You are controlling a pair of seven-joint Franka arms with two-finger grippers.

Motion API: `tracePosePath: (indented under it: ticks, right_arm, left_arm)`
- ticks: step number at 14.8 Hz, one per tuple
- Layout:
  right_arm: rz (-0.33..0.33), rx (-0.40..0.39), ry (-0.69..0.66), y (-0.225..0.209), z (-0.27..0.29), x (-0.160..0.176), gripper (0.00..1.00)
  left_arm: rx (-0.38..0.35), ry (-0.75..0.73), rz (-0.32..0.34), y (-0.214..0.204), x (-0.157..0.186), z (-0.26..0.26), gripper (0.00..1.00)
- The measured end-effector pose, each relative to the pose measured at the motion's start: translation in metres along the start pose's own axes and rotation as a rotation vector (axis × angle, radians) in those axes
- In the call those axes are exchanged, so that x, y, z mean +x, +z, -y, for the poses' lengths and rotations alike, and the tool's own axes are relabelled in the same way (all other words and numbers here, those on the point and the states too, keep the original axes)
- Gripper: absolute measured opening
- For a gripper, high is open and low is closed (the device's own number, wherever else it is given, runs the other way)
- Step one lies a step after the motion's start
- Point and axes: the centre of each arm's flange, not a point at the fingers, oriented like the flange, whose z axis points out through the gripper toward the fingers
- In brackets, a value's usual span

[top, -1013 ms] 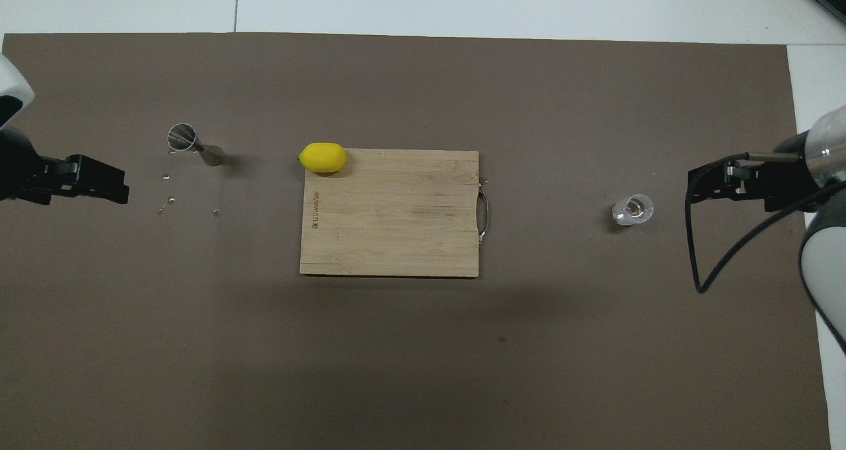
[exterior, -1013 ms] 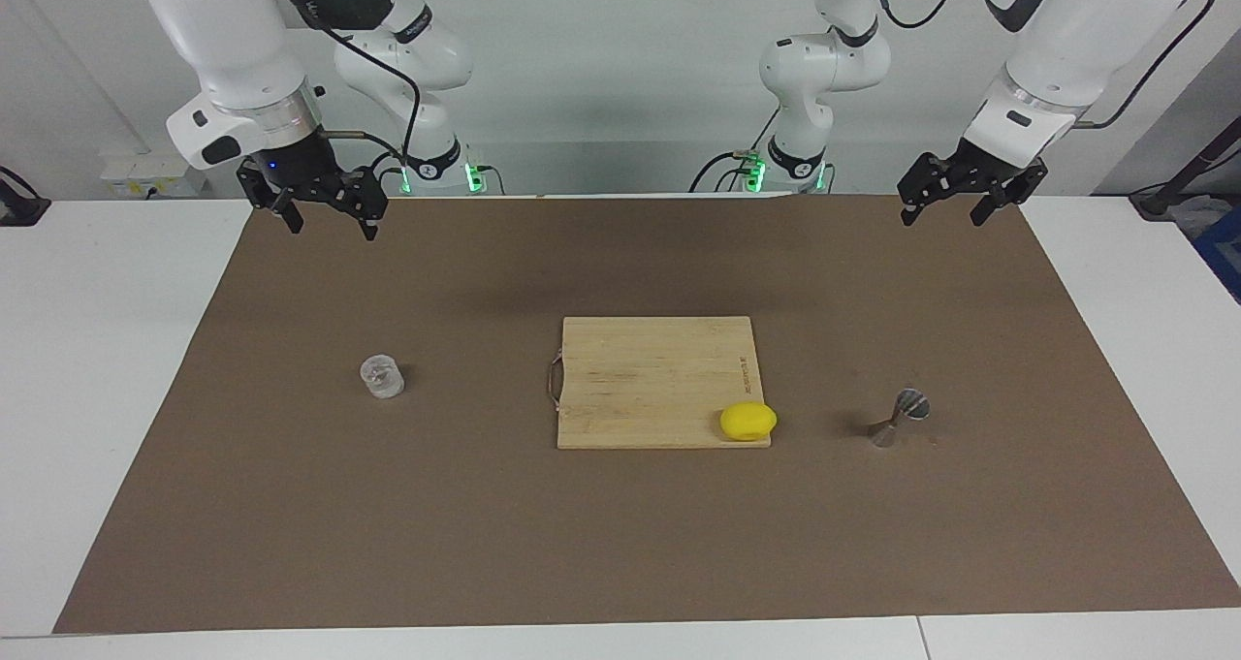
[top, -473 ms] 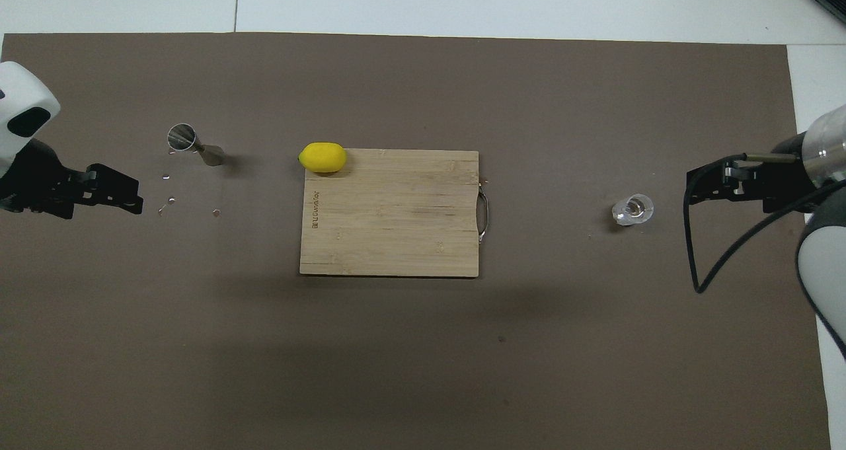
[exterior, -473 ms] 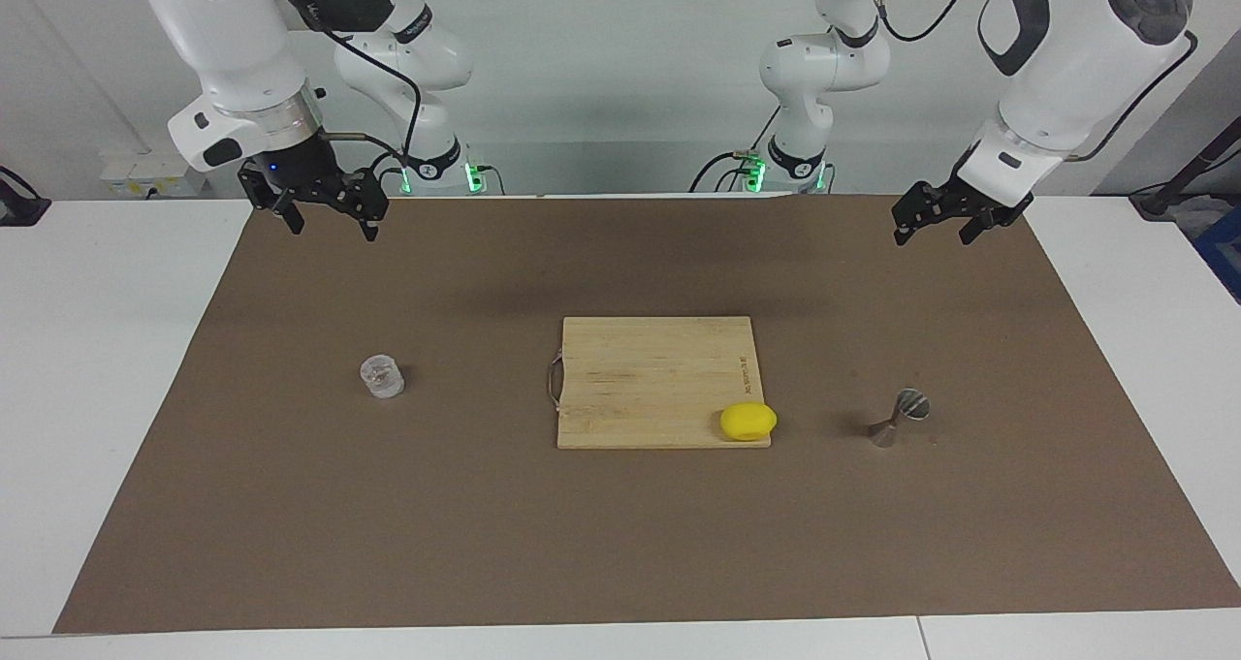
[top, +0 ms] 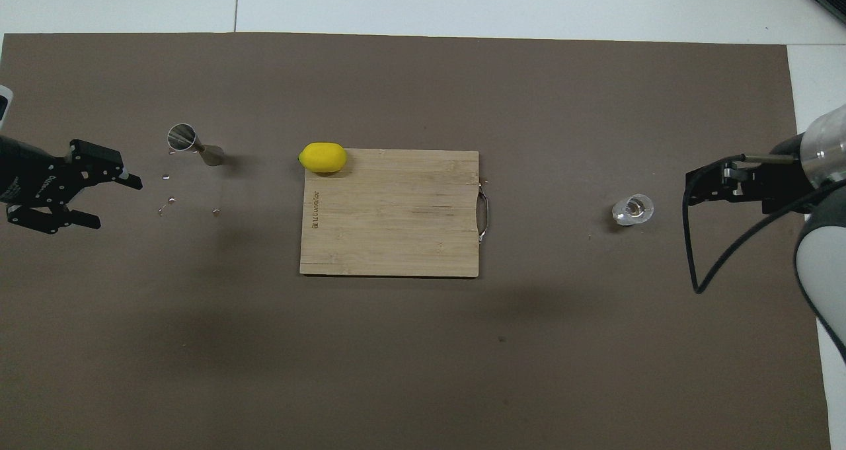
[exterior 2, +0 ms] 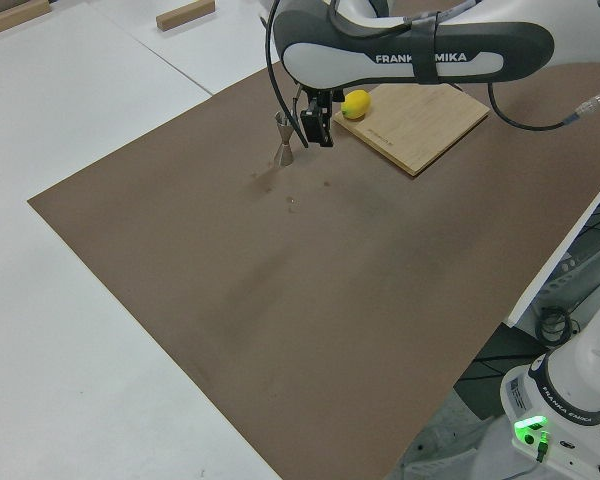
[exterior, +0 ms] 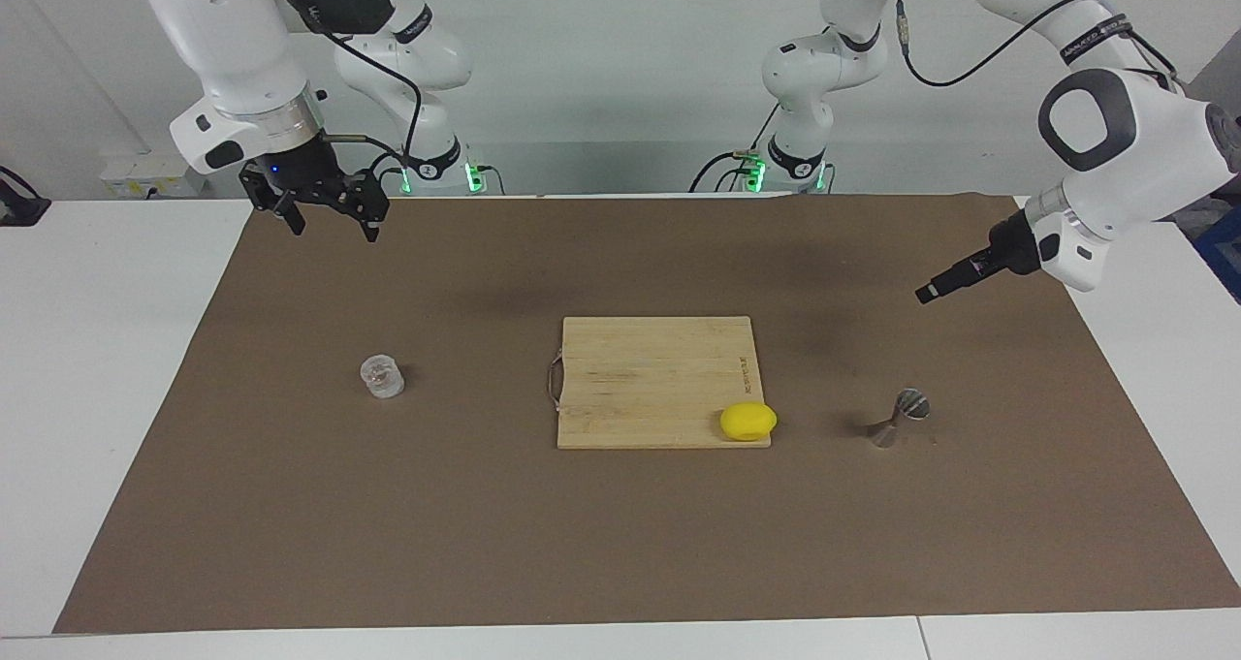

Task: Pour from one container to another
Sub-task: 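Open the left gripper and move it toward the small metal cup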

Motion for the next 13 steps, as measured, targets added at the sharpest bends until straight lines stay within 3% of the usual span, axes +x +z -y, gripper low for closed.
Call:
tracePosePath:
  ticks: [7, 13]
  right_arm:
    - [0.000, 0.001, 0.000, 0.000, 0.000, 0.000, 1.00]
    - [0.000, 0.001, 0.000, 0.000, 0.000, 0.000, 1.00]
  left_arm:
    - [-0.350, -0.736, 0.177, 0.041, 0.035, 0.045, 1.00]
    - [-0.613, -1.094, 0.343, 0.096, 0.072, 0.065, 1.00]
